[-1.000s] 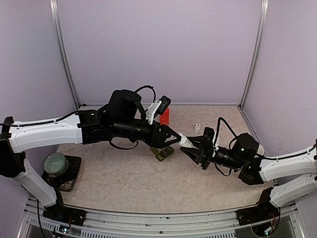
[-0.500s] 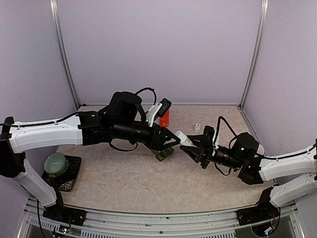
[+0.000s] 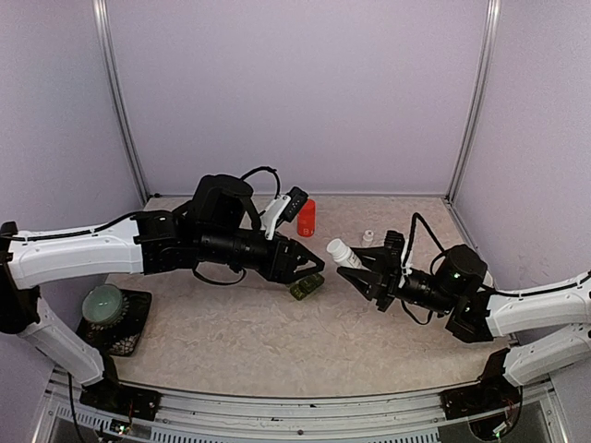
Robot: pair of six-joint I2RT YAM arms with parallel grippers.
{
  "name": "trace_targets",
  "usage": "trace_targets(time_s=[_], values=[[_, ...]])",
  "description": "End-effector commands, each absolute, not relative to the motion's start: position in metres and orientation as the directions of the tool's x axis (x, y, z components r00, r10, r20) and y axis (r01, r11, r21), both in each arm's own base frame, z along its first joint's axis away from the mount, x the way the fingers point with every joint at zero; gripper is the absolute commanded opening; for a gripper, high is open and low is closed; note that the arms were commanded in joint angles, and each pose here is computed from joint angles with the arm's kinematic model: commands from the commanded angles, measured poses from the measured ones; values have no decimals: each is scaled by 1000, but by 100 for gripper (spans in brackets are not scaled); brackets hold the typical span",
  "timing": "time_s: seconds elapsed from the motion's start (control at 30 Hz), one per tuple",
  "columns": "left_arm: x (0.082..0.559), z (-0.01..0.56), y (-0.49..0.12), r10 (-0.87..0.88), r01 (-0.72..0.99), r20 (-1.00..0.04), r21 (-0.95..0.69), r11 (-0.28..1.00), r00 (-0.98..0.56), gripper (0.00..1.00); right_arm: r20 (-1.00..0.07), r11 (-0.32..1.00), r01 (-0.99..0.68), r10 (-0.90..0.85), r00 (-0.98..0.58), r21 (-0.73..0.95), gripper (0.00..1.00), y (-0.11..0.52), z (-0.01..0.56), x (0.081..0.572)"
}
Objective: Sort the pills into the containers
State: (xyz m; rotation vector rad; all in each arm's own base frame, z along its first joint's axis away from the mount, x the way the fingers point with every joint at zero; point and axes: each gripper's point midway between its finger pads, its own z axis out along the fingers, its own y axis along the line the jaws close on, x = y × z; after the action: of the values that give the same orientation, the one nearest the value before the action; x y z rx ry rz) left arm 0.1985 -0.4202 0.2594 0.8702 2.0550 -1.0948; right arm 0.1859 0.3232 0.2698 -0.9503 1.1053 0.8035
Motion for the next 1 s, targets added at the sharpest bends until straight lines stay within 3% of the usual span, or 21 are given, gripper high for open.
trace_targets(time_s=[0.0, 0.43, 0.6, 0.97], values=[[186, 306, -427, 191, 834, -838, -430, 345, -511, 52, -965, 390, -896, 57, 254, -213, 6, 332, 273, 190], [202, 305, -456, 206, 826, -833, -415, 382, -514, 55, -972, 349, -916, 46, 229, -200, 5, 341, 270, 189], [214, 292, -450, 227, 814, -835, -365, 452, -500, 55, -968, 345, -916, 63, 242, -206, 5, 338, 276, 185], [213, 284, -423, 196, 798, -832, -389, 460, -519, 55, -958, 377, -900, 95, 272, -218, 5, 328, 289, 183]])
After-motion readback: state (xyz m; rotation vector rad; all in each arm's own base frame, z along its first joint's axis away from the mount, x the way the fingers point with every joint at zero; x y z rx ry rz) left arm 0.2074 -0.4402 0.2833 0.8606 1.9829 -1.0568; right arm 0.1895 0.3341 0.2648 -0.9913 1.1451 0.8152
